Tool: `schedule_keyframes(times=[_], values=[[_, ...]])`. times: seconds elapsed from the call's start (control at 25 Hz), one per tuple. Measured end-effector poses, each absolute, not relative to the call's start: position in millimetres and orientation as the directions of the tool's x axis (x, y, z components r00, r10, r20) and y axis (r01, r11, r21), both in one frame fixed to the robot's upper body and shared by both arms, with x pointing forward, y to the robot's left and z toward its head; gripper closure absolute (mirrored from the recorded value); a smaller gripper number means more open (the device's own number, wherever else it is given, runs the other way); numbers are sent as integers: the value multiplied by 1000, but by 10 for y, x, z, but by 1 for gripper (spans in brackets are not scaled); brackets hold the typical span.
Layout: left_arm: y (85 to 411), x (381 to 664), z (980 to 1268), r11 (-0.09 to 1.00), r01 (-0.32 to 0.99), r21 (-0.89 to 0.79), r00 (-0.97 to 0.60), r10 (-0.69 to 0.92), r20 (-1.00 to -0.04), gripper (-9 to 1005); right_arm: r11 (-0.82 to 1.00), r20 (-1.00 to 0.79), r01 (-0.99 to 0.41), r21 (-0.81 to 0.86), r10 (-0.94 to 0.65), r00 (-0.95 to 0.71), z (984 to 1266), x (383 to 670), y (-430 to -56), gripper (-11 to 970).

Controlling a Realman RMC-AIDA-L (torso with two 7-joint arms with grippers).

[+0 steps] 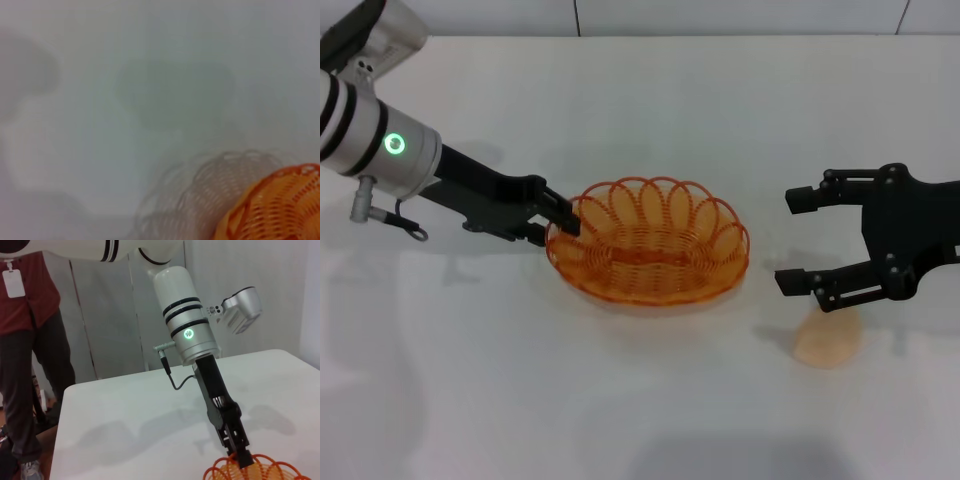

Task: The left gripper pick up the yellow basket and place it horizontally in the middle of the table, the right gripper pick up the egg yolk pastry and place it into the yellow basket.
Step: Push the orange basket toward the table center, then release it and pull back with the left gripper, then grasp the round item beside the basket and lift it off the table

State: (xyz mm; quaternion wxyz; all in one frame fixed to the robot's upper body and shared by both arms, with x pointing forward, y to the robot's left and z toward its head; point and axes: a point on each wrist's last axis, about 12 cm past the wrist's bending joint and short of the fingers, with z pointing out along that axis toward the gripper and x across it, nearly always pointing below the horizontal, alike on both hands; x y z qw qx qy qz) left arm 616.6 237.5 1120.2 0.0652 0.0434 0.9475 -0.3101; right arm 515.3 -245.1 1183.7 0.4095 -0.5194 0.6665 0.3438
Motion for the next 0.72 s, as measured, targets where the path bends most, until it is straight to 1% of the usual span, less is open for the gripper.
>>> schedule_keyframes(times=[0.04, 0.2, 0.32, 0.48, 0.64, 0.68, 0.72], values=[[2378, 6172, 11213, 801, 124, -586, -987, 40, -154, 600, 224, -903, -974, 33, -411, -125, 11837, 5152, -2454, 109], [2440, 6191, 11291, 784, 135, -605, -983, 28, -184, 521, 225, -903, -974, 34, -410, -126, 11836, 5152, -2457, 109], [2525, 6199, 11386, 766, 169, -620, -971, 21, -240, 461, 229, -903, -973, 35, -409, -129, 11832, 5154, -2461, 110], [2645, 6213, 11536, 716, 266, -645, -927, 7, -375, 382, 235, -904, -971, 39, -407, -135, 11820, 5159, -2467, 110], [2758, 6223, 11593, 714, 348, -607, -877, 20, -480, 200, 242, -904, -969, 41, -404, -139, 11812, 5171, -2468, 110], [2766, 6222, 11596, 714, 365, -597, -869, 32, -493, 154, 245, -904, -969, 41, -403, -140, 11809, 5178, -2468, 111], [2773, 6218, 11600, 711, 396, -581, -856, 57, -514, 146, 250, -905, -967, 41, -402, -143, 11803, 5187, -2465, 111]])
